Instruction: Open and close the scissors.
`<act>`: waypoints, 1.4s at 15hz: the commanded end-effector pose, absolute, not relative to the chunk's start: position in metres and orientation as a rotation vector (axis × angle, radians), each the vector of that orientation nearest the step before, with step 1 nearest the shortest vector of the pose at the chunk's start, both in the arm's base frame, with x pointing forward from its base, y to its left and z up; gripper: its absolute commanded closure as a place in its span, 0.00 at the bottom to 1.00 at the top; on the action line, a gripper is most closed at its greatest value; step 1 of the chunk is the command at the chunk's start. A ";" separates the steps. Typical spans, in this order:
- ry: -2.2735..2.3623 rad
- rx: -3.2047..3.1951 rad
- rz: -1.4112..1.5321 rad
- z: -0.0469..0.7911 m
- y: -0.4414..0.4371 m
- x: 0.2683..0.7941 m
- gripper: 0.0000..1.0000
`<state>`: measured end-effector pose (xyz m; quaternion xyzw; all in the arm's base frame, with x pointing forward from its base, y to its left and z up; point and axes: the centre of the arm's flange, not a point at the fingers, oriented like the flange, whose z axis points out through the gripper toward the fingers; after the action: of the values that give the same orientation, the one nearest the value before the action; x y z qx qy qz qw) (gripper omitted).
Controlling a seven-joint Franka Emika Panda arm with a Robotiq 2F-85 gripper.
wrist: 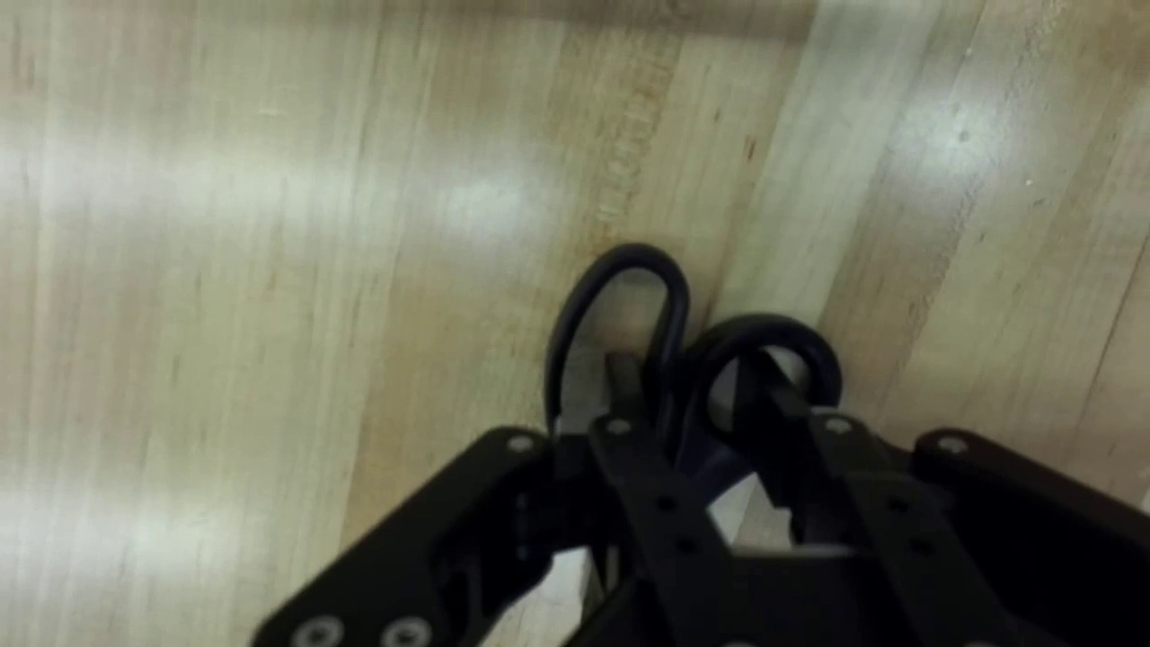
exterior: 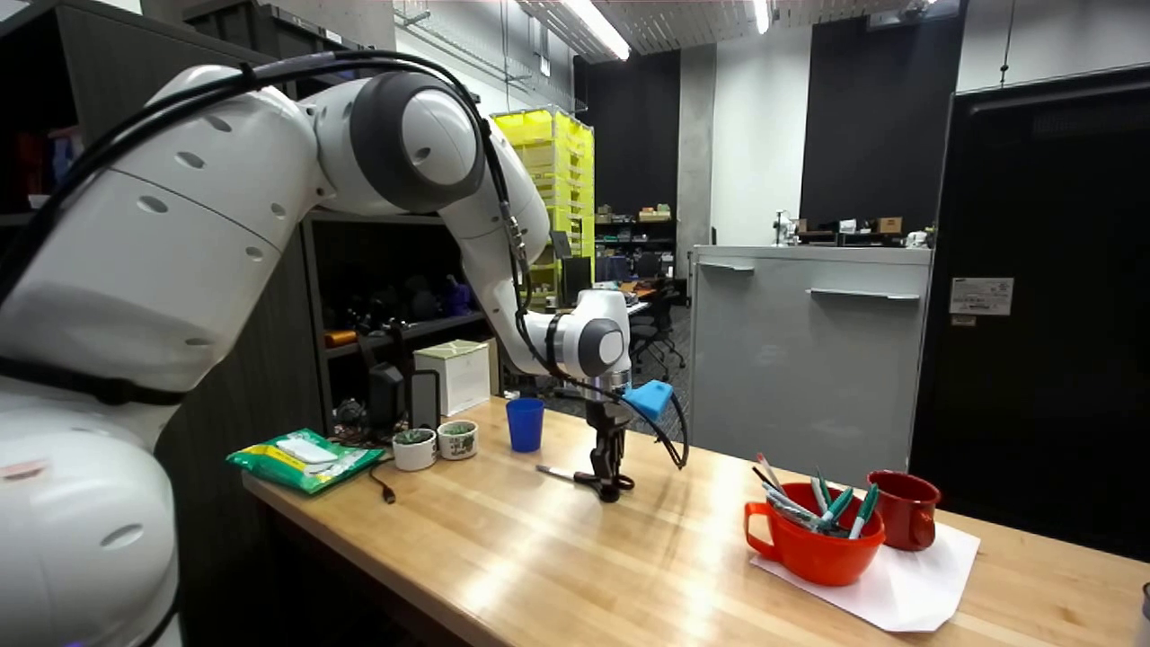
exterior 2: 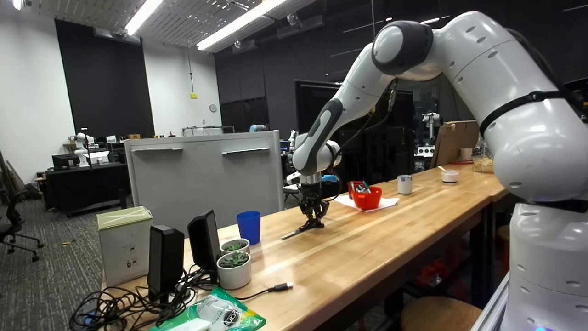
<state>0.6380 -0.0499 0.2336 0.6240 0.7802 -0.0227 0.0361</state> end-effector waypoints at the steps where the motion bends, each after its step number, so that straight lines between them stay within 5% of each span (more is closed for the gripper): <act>1: 2.403 1.920 -0.127 0.223 -0.048 0.617 0.66; 9: 2.390 1.947 -0.152 0.248 -0.043 0.615 0.79; 12: 2.385 1.973 -0.200 0.262 -0.040 0.611 0.67; 21: 2.364 1.973 -0.241 0.292 -0.028 0.607 0.78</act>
<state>0.6196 -0.0354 0.2773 0.6370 0.7679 -0.0657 0.0156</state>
